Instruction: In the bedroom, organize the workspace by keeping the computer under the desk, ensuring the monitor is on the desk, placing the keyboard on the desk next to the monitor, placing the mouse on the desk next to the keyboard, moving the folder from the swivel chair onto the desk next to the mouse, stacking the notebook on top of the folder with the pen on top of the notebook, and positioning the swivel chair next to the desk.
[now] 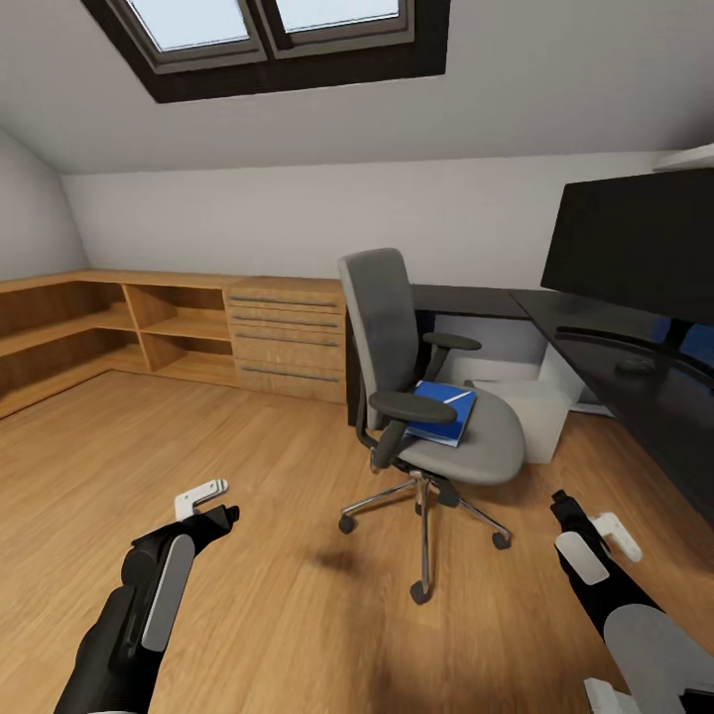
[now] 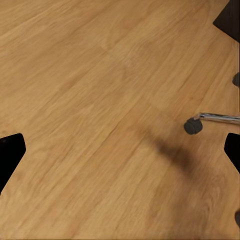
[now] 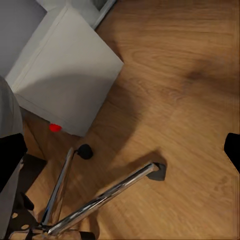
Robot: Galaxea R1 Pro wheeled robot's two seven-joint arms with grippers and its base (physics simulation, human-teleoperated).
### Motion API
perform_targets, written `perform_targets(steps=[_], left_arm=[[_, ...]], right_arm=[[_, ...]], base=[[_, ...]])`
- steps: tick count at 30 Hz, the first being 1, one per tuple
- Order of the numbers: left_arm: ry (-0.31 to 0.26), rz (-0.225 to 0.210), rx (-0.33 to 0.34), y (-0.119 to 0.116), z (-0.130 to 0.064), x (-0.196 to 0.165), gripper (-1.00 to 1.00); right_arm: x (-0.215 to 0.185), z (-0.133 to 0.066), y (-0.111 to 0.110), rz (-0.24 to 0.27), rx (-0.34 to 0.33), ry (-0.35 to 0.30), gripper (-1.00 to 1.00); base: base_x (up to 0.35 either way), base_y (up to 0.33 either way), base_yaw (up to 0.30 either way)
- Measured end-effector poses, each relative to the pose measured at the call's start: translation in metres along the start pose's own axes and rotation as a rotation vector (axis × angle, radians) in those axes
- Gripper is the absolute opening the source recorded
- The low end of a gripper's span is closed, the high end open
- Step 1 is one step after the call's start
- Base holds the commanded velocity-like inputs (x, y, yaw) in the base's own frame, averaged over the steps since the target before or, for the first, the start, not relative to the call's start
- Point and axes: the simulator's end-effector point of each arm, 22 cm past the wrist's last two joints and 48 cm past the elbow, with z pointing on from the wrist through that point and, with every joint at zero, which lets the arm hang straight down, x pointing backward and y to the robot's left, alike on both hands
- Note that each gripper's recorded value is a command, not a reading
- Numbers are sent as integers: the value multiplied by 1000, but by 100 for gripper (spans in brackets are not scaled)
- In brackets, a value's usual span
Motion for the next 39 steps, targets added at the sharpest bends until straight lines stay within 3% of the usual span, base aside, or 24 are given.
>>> perform_targets(steps=[9, 19, 26, 39], left_arm=[[6, 2, -4, 1, 2, 2, 100], [9, 3, -7, 2, 3, 4, 100], [8, 4, -7, 2, 3, 4, 100], [9, 5, -7, 2, 3, 4, 100]], right_arm=[[3, 1, -3, -4, 5, 3, 100], [4, 2, -3, -7, 5, 5, 100], [3, 1, 17, -22, -93, 0, 100], [2, 2, 18, -22, -102, -1, 100]], base=[[-3, 95, -188], [10, 2, -29], [259, 0, 0], [318, 0, 0]])
